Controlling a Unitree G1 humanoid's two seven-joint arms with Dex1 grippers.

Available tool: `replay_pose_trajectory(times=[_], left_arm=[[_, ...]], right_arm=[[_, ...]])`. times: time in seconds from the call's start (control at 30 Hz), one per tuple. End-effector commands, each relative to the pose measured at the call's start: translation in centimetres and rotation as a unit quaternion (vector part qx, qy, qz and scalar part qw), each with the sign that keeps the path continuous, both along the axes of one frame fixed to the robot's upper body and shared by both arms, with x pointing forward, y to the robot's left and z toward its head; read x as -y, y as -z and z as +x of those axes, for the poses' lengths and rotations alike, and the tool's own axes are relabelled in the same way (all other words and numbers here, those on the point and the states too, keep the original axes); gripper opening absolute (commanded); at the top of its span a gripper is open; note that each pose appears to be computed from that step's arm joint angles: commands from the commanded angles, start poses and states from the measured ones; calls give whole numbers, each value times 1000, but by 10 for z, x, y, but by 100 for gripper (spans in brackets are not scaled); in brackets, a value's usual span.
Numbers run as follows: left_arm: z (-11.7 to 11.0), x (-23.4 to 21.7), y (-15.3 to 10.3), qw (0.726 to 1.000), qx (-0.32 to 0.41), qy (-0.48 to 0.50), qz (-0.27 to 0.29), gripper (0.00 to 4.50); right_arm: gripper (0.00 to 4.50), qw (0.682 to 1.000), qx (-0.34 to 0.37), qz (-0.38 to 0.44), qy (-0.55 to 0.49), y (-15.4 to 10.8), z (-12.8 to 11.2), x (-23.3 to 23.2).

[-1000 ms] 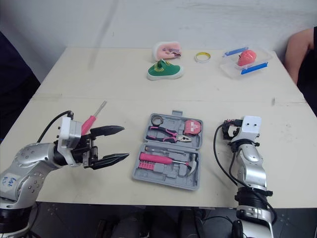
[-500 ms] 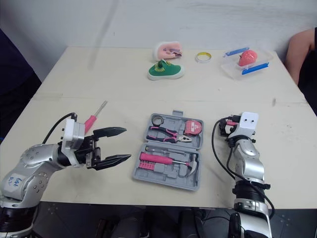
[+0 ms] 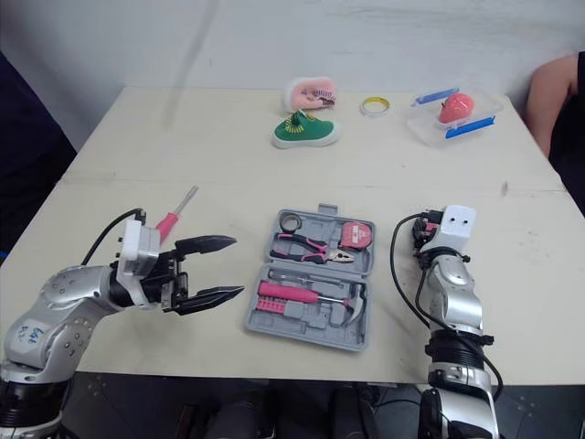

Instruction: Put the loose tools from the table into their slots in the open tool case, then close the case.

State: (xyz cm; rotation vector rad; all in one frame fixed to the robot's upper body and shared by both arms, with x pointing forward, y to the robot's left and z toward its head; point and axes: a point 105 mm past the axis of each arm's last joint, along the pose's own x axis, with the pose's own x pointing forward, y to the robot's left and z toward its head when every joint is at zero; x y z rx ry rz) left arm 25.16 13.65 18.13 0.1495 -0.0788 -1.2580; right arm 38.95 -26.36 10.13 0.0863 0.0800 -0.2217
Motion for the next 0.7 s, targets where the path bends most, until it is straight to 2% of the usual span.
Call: replay_pose_trajectory(times=[0.03, 0.23, 0.43, 0.7], left_arm=[[-3, 6, -8, 1000, 19, 12, 2, 450], [-3, 8, -9, 1000, 20, 13, 0, 450], [-4, 12, -10, 1000, 14, 23, -5, 450], [-5, 12, -3, 999, -2, 35, -11, 450]], right_arm=[[237, 1000, -17, 9, 9, 10, -6, 7], [237, 1000, 6, 2, -29, -8, -11, 3], [237, 993, 28, -9, -114, -46, -43, -9], [237, 977, -36, -11, -211, -24, -107, -55]])
